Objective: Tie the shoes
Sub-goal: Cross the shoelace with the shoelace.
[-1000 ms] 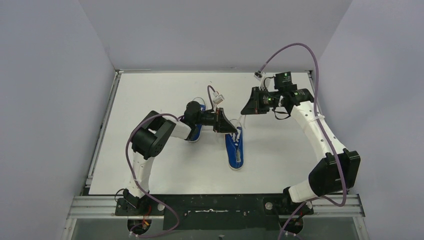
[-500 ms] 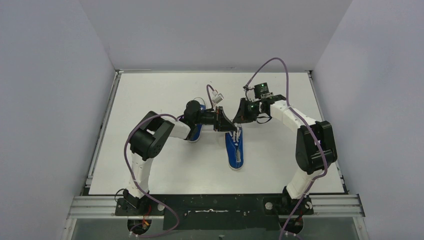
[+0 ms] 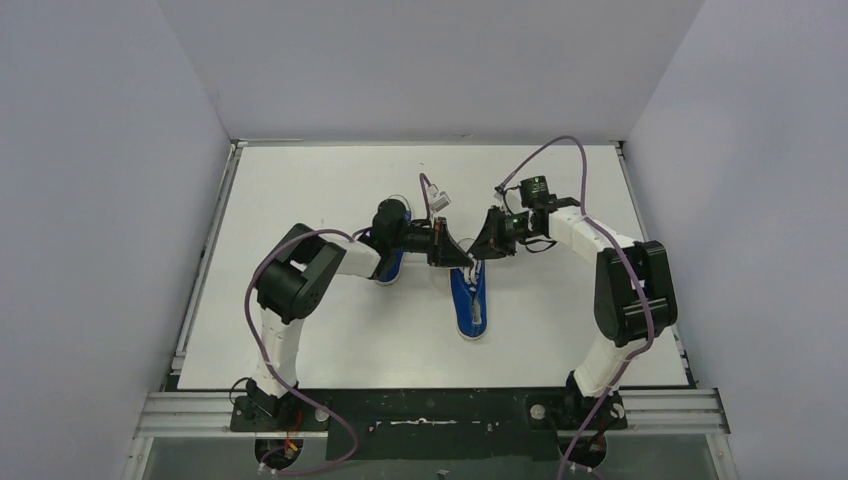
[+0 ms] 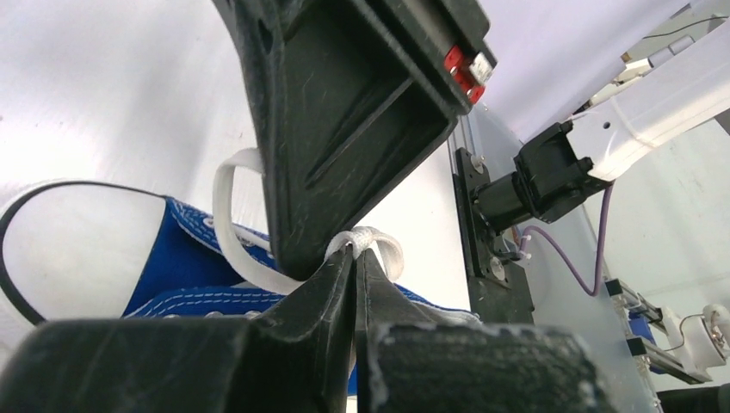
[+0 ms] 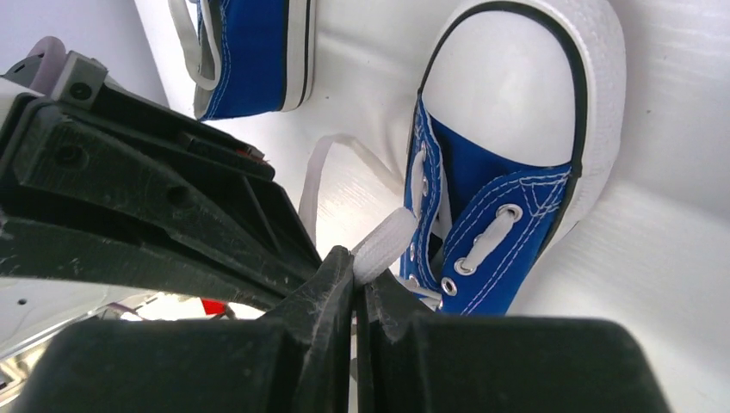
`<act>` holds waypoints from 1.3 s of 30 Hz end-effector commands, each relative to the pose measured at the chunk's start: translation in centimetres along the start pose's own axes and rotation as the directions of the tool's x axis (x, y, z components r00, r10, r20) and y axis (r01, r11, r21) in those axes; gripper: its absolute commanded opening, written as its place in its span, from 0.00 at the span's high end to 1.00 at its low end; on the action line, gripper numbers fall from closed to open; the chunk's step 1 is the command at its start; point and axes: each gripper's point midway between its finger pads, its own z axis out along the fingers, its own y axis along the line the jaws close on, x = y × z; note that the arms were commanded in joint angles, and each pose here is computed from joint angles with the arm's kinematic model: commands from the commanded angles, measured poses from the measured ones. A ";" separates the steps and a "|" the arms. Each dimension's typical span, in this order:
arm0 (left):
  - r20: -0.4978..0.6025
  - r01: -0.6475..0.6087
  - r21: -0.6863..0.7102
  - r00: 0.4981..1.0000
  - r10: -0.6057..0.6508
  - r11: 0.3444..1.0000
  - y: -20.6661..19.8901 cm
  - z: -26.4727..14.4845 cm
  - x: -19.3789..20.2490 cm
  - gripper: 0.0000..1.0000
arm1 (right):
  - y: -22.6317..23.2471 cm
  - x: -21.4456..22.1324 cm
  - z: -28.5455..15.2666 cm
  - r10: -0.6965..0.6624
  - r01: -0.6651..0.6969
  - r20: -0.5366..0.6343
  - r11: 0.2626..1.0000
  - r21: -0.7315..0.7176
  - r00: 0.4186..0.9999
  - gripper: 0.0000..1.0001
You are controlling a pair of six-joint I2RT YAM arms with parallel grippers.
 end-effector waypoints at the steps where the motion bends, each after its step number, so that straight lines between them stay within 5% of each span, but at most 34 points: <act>1: 0.008 -0.082 -0.038 0.997 0.082 0.996 0.0 -0.3 -1.9 1.00 | 1.3 1.0 0.2 0.010 -0.020 -0.079 0.992 -0.127 0.997 1.00; 3: 0.015 -0.075 -0.032 0.997 0.076 0.997 0.2 -0.1 -1.9 1.00 | 0.8 1.1 0.7 0.008 -0.020 -0.101 0.992 -0.122 0.995 1.00; 9: 0.020 -0.056 -0.053 0.998 0.057 0.997 1.0 -0.4 -1.9 1.00 | -0.4 0.7 -1.4 -0.041 0.037 -0.084 0.999 -0.040 0.996 0.65; 16: 0.031 -0.048 -0.056 0.998 0.050 0.997 1.2 -1.0 -2.6 1.00 | 0.0 0.7 -4.2 -0.174 0.174 -0.013 0.985 0.022 0.985 0.52; 28: 0.022 -0.034 -0.025 0.999 0.034 0.999 0.9 -0.8 -3.0 1.00 | 0.4 1.2 -1.1 -0.357 0.356 -0.026 0.918 0.173 0.934 0.54; 31: 0.023 -0.035 -0.024 0.999 0.036 0.999 0.7 -0.7 -3.1 1.00 | -0.6 1.1 -1.3 -0.367 0.369 -0.056 0.892 0.262 0.928 0.66; 34: 0.022 -0.037 -0.028 0.999 0.037 0.999 0.7 -0.7 -3.2 1.00 | -1.9 0.6 -2.5 -0.373 0.367 -0.057 0.853 0.372 0.926 1.00; 39: -0.007 -0.027 -0.062 1.000 0.027 0.998 1.7 -0.7 -2.6 1.00 | -3.1 0.0 -4.1 -0.383 0.367 -0.063 0.803 0.469 0.921 1.00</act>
